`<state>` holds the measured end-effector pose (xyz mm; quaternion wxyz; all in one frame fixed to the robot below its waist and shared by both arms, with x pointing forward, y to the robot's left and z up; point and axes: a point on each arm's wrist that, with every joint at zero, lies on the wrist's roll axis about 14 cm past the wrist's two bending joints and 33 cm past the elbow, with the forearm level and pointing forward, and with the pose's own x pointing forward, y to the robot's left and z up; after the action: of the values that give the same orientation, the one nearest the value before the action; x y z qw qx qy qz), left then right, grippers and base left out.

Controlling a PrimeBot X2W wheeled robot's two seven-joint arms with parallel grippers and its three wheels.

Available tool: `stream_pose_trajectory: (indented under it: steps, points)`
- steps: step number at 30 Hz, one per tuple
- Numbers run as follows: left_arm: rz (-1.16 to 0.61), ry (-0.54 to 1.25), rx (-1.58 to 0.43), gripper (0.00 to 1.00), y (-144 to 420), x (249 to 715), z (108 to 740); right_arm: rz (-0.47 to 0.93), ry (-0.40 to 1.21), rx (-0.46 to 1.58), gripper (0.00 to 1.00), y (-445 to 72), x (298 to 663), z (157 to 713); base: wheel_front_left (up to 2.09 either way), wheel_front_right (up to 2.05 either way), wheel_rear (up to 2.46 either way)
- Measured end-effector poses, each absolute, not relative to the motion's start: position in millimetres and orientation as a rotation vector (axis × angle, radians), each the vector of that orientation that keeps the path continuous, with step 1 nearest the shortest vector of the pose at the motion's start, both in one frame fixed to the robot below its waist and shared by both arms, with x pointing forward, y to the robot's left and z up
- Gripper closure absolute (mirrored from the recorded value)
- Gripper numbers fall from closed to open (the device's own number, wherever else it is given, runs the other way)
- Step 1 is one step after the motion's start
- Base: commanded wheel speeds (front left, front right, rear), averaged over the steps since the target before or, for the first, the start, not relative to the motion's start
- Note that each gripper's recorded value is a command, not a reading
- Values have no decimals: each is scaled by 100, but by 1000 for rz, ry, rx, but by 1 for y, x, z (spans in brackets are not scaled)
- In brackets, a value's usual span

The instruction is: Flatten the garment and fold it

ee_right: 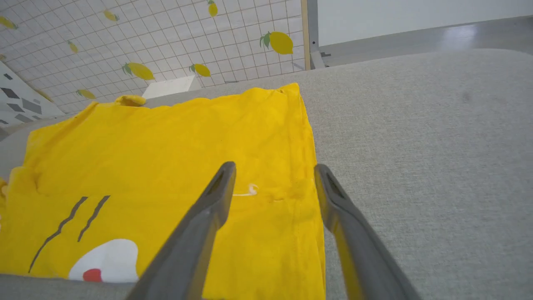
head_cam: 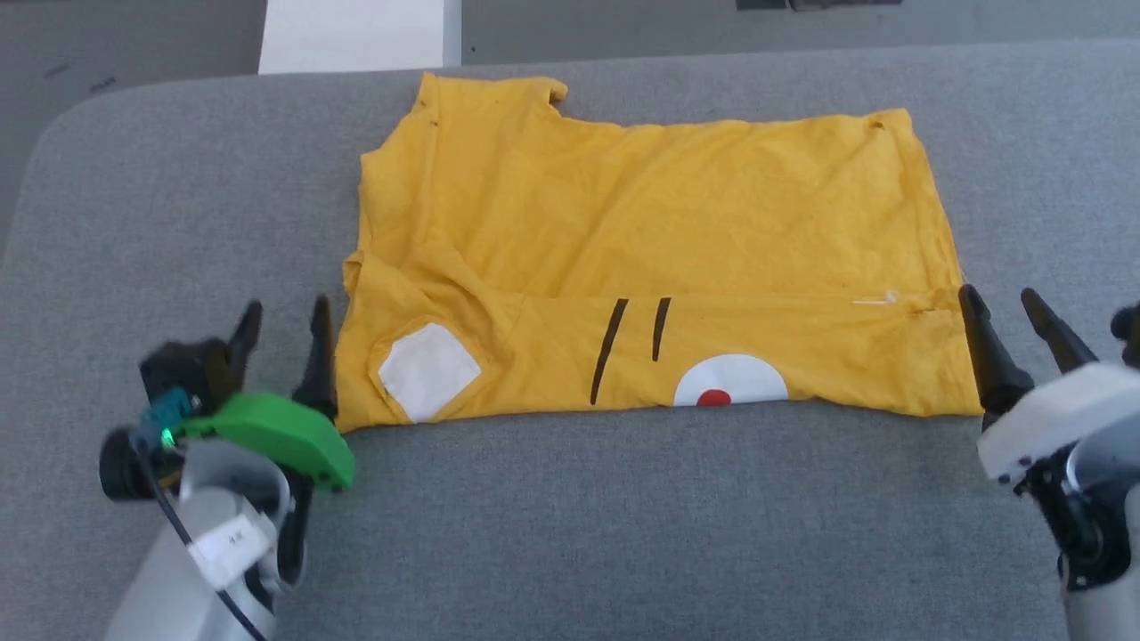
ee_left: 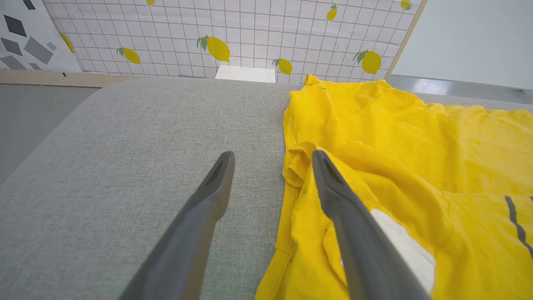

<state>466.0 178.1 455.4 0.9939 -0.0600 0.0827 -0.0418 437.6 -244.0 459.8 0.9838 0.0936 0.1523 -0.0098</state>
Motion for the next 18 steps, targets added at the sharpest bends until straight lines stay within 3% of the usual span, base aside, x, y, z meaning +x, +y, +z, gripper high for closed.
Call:
stream_pose_trajectory:
  steps: [9,18]
  points:
    - [-14,309,-180,0,177,424,432,-75,8,220,0,-236,399,499,0,0,0]
    - [16,525,-241,0,165,413,406,-98,-36,219,0,-236,377,508,0,0,0]
